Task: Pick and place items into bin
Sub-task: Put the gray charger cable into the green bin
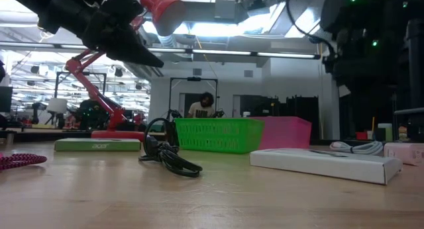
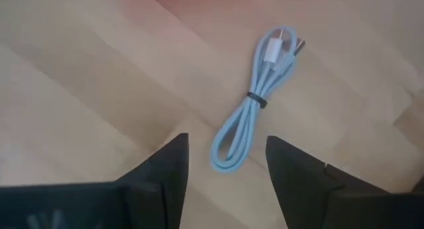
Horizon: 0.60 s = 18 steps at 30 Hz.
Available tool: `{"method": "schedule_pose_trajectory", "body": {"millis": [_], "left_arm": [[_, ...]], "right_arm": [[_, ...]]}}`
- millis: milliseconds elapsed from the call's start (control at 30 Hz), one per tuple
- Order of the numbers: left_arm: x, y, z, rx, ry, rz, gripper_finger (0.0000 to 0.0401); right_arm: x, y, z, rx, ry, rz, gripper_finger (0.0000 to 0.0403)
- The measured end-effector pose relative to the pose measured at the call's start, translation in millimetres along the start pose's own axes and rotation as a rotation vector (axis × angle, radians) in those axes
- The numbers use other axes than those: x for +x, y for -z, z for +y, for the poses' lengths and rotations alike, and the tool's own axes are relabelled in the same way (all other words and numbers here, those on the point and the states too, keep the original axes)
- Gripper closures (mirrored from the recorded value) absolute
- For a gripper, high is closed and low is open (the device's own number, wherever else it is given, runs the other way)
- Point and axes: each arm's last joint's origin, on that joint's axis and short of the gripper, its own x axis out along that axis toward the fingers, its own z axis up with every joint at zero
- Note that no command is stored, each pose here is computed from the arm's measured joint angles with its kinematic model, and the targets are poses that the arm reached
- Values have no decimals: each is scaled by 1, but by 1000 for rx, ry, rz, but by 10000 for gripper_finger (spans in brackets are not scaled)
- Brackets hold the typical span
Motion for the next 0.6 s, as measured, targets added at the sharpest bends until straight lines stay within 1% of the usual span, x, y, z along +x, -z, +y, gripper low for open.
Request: {"method": "schedule_pose_trajectory", "body": {"millis": [233,367,467,600], "left_arm": [[0,0,0,0,1,1,397],[0,0,0,0,2,1,397],[0,0,0,-15,2,2,397],[0,0,0,-18,2,3,397]], "right_arm": [[14,-5,8,11,29,-1,222],[24,-11,6,38,74,20,222],[36,-10,0,56,97,41,222],[54,-4,-7,72,41,57,222]]}}
